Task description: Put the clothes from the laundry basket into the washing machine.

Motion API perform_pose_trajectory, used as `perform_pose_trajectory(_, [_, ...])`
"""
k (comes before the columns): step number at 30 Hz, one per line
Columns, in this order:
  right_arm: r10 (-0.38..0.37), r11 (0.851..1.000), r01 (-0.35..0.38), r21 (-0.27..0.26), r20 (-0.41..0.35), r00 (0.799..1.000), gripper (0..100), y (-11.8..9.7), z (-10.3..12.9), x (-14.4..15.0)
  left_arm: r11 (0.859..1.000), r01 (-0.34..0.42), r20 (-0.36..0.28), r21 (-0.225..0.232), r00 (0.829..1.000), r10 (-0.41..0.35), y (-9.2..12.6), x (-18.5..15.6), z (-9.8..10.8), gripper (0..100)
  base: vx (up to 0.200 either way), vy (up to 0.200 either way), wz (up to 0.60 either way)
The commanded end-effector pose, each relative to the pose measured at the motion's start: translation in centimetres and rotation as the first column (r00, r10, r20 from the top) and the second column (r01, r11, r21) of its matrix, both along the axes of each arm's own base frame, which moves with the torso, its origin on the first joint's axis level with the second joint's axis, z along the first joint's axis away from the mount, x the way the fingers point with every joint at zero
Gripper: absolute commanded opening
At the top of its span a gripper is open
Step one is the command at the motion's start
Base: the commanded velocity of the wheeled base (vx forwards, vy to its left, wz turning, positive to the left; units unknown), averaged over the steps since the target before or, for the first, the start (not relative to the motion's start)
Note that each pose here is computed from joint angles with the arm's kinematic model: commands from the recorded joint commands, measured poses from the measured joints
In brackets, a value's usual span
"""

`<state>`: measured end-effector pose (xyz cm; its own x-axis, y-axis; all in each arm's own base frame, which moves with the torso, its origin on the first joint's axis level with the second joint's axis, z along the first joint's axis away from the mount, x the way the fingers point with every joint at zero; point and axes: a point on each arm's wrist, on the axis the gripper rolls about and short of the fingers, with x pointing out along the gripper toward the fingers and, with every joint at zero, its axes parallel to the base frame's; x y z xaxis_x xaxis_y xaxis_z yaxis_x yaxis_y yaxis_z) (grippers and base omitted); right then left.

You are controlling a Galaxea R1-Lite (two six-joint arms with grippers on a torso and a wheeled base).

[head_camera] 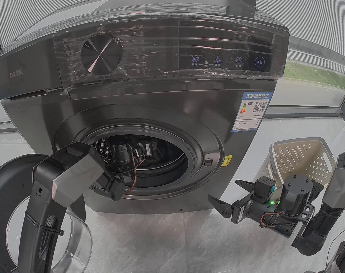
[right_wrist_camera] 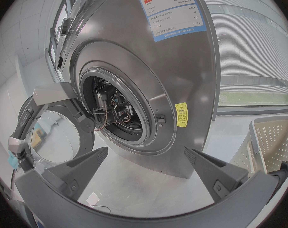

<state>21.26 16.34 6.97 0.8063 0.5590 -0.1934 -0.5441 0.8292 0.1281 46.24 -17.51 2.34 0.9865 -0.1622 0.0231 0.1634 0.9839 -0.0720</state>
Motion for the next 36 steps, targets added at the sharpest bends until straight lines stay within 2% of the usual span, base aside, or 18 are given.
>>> perform_pose_trajectory(1, [-0.004, 1.0, 0.004, 0.001, 0.001, 1.0, 100, -0.2, 0.1, 0.0, 0.999, 0.049, -0.026, 0.002, 0.998, -0.049, 0.0, -5.8, 3.5, 100, 0.0, 0.0, 0.0])
perform_pose_trajectory(6, [-0.011, 1.0, 0.011, -0.002, -0.002, 1.0, 100, -0.4, 0.0, 0.1, 0.992, 0.122, -0.069, 0.007, 0.99, -0.121, -0.3, -12.0, 4.2, 100, 0.0, 0.0, 0.0])
perform_pose_trajectory(13, [-0.012, 1.0, 0.012, -0.005, -0.007, 1.0, 100, -0.5, 0.0, -0.1, 0.972, 0.236, -0.105, 0.01, 0.967, -0.234, -0.5, -19.7, 4.6, 100, 0.0, 0.0, 0.0])
perform_pose_trajectory(14, [-0.012, 1.0, 0.012, -0.006, -0.009, 1.0, 100, -0.6, 0.0, -0.2, 0.967, 0.255, -0.115, -0.013, 0.96, -0.255, -0.2, -21.3, 5.2, 100, 0.0, 0.0, 0.0])
perform_pose_trajectory(15, [-0.014, 1.0, 0.014, -0.006, -0.009, 1.0, 100, -0.7, 0.0, -0.2, 0.966, 0.256, -0.114, -0.017, 0.96, -0.256, -0.1, -21.4, 5.3, 100, 0.0, 0.0, 0.0])
perform_pose_trajectory(16, [-0.014, 1.0, 0.014, -0.001, -0.001, 1.0, 100, -0.7, 0.3, -0.3, 0.962, 0.266, -0.111, -0.055, 0.956, -0.271, 0.3, -22.7, 6.2, 100, 0.0, 0.0, 0.0])
perform_pose_trajectory(17, [-0.014, 1.0, 0.014, -0.001, -0.001, 1.0, 100, -0.7, 0.3, -0.3, 0.962, 0.266, -0.111, -0.055, 0.956, -0.271, 0.3, -22.7, 6.2, 100, 0.0, 0.0, 0.0])
perform_pose_trajectory(18, [-0.018, 1.0, 0.018, 0.009, 0.012, 1.0, 100, -0.9, 0.7, -0.4, 0.95, 0.291, -0.087, -0.112, 0.95, -0.301, 0.9, -24.7, 7.8, 100, 0.0, 0.0, 0.0])
perform_pose_trajectory(19, [-0.018, 1.0, 0.018, 0.013, 0.017, 1.0, 100, -1.0, 1.0, -0.6, 0.947, 0.299, -0.073, -0.121, 0.948, -0.309, 1.3, -25.6, 8.5, 100, 0.0, 0.0, 0.0])
perform_pose_trajectory(22, [-0.022, 0.999, 0.021, 0.026, 0.035, 0.999, 100, -1.3, 1.6, -1.0, 0.95, 0.284, -0.054, -0.13, 0.955, -0.292, 2.4, -27.2, 9.5, 100, 0.0, 0.0, 0.0])
perform_pose_trajectory(23, [-0.028, 0.999, 0.026, 0.034, 0.047, 0.998, 100, -1.5, 2.0, -1.2, 0.96, 0.25, -0.054, -0.125, 0.965, -0.258, 3.5, -28.5, 9.8, 100, 0.0, 0.0, 0.0])
perform_pose_trajectory(26, [-0.067, 0.997, 0.064, 0.048, 0.065, 0.996, 100, -2.6, 2.8, -1.3, 0.955, 0.25, -0.001, -0.158, 0.967, -0.254, 5.3, -30.8, 11.3, 100, 0.0, 0.0, 0.0])
perform_pose_trajectory(31, [-0.119, 0.992, 0.115, 0.048, 0.067, 0.991, 100, -5.0, 3.4, -2.7, 0.955, 0.244, 0.04, -0.166, 0.97, -0.241, 7.2, -32.8, 12.0, 100, 0.0, 0.0, 0.0])
perform_pose_trajectory(34, [-0.145, 0.988, 0.14, 0.056, 0.08, 0.986, 100, -6.1, 3.9, -3.4, 0.959, 0.226, 0.045, -0.172, 0.974, -0.221, 8.0, -33.5, 12.1, 100, 0.0, 0.0, 0.0])
perform_pose_trajectory(36, [-0.149, 0.988, 0.144, 0.059, 0.086, 0.985, 100, -6.5, 4.1, -4.0, 0.97, 0.181, 0.019, -0.165, 0.983, -0.18, 8.6, -33.2, 11.9, 100, -0.1, 0.0, 0.0])
